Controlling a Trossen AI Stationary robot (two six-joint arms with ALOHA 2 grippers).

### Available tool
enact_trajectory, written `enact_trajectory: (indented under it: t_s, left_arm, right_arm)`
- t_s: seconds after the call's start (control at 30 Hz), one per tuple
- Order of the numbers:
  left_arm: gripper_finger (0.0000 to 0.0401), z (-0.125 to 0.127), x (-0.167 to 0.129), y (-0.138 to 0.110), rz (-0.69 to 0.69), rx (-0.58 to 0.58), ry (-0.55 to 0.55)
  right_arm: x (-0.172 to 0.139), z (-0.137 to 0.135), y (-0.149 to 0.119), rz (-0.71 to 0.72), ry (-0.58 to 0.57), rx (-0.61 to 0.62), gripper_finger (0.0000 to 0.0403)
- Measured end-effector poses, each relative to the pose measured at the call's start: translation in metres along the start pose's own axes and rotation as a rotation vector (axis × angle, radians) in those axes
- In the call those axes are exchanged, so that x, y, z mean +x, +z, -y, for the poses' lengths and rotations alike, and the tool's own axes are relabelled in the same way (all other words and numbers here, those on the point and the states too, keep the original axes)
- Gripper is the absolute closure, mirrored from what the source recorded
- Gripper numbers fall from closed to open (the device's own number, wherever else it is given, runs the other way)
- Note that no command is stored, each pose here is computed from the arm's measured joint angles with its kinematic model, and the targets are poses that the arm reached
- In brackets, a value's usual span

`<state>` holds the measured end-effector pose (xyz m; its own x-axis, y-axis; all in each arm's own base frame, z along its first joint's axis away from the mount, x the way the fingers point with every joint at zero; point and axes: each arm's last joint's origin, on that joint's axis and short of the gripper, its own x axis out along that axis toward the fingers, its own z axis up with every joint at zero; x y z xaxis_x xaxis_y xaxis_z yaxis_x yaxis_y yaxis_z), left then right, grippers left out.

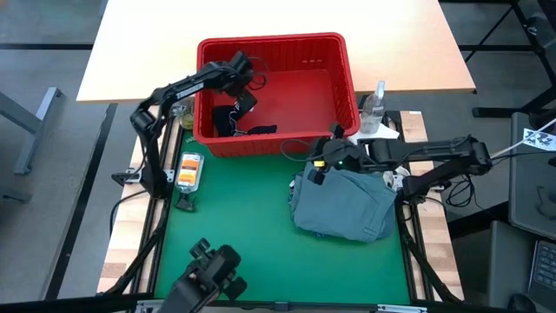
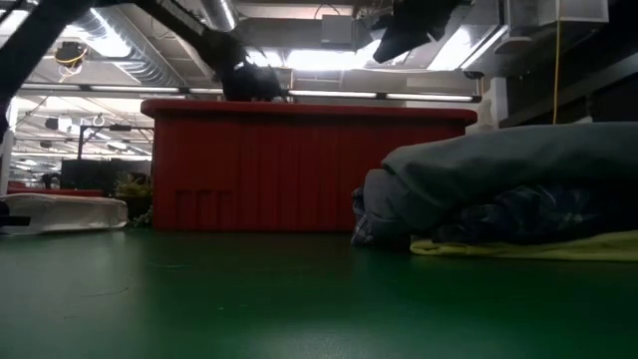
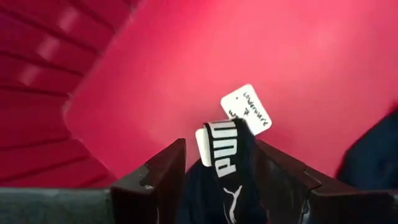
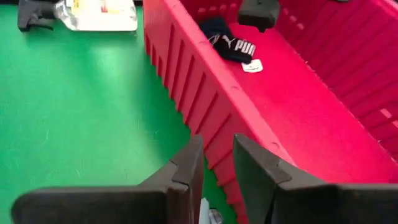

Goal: Fold Laundry from Bin
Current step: Fold the dark blue underwear shorts

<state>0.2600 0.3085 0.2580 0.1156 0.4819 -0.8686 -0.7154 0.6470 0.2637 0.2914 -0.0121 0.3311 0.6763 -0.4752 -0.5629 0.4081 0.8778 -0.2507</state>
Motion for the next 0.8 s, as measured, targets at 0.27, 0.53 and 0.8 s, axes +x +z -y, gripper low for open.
enact_trajectory:
  t_s: [0.27, 0.53, 0.8]
  left_arm:
    - [0.0224, 0.005, 0.045, -0.007, -0.110, 0.005, -0.082]
    - [0.0224, 0.006, 0.052, -0.008, -0.130, 0.011, -0.038]
    - [0.0224, 0.002, 0.063, -0.010, -0.150, -0.003, -0.044]
  right_arm:
    - [0.013, -0.008, -0.004, -0.041, 0.020, -0.020, 0.0315]
    - [0.013, -0.009, -0.004, -0.044, 0.046, -0.019, 0.0315]
    - [0.013, -0.009, -0.004, -0.044, 0.045, -0.020, 0.0315]
